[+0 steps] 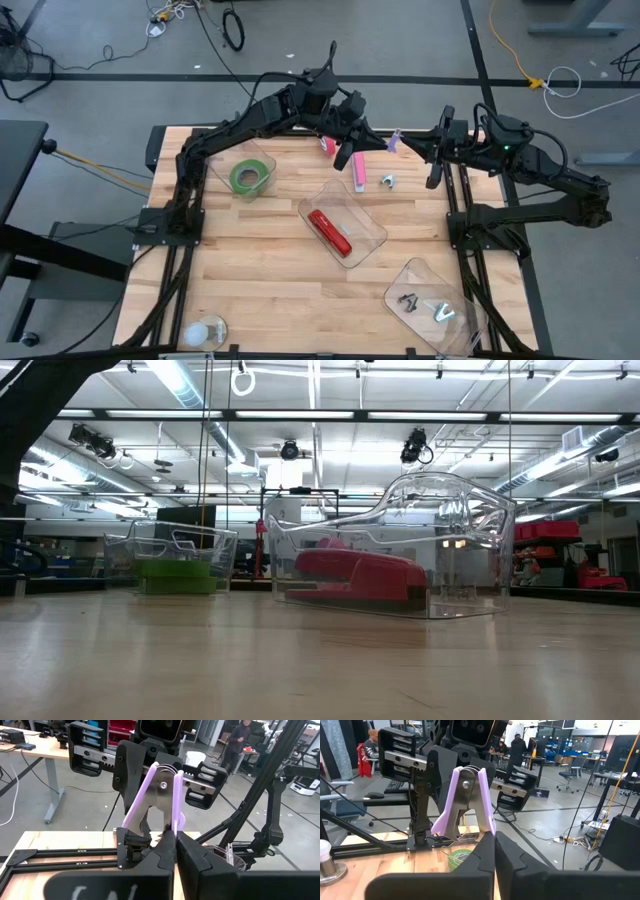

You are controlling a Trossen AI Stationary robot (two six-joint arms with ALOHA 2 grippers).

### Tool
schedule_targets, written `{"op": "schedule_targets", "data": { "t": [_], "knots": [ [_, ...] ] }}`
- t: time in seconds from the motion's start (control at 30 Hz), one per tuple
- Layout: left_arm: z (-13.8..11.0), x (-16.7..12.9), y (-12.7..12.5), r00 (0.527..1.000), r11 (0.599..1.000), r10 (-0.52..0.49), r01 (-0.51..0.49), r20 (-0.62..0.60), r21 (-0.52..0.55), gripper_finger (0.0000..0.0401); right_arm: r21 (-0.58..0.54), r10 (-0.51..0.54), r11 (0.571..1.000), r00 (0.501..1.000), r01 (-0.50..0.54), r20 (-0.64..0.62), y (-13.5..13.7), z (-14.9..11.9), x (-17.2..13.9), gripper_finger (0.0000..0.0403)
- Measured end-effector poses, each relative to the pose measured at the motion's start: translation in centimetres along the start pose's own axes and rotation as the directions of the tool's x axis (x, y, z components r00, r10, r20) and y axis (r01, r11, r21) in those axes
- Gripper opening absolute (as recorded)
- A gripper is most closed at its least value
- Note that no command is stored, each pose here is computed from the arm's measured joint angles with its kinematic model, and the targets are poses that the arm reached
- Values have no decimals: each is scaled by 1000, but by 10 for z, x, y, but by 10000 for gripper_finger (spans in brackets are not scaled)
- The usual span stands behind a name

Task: Pick and place Stapler, Stapler remover, tape
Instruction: Put the purple staple remover into the bottom transparent bin

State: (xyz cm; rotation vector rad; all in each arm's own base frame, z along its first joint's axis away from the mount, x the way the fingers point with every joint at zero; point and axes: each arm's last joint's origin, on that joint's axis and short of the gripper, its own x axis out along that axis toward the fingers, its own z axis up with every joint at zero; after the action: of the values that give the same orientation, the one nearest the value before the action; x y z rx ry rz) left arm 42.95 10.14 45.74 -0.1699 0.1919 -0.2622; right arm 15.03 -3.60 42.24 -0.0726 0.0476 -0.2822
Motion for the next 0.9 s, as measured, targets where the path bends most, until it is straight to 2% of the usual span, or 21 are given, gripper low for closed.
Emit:
{"op": "schedule_targets", "data": {
  "t": [0.27,0.67,0.9],
  "knots": [
    [0,0,0,1000,1000,-2,2,-2,-5,44,1,-4,1000,1000,4,0,0,0,0,1],
    [0,0,0,1000,999,-3,3,-2,-37,170,4,-9,1000,1000,9,2,0,0,0,0],
    [-1,0,1,999,997,43,-43,-8,-65,221,5,-8,1000,1000,8,12,0,1,-2,0]
  ]
}}
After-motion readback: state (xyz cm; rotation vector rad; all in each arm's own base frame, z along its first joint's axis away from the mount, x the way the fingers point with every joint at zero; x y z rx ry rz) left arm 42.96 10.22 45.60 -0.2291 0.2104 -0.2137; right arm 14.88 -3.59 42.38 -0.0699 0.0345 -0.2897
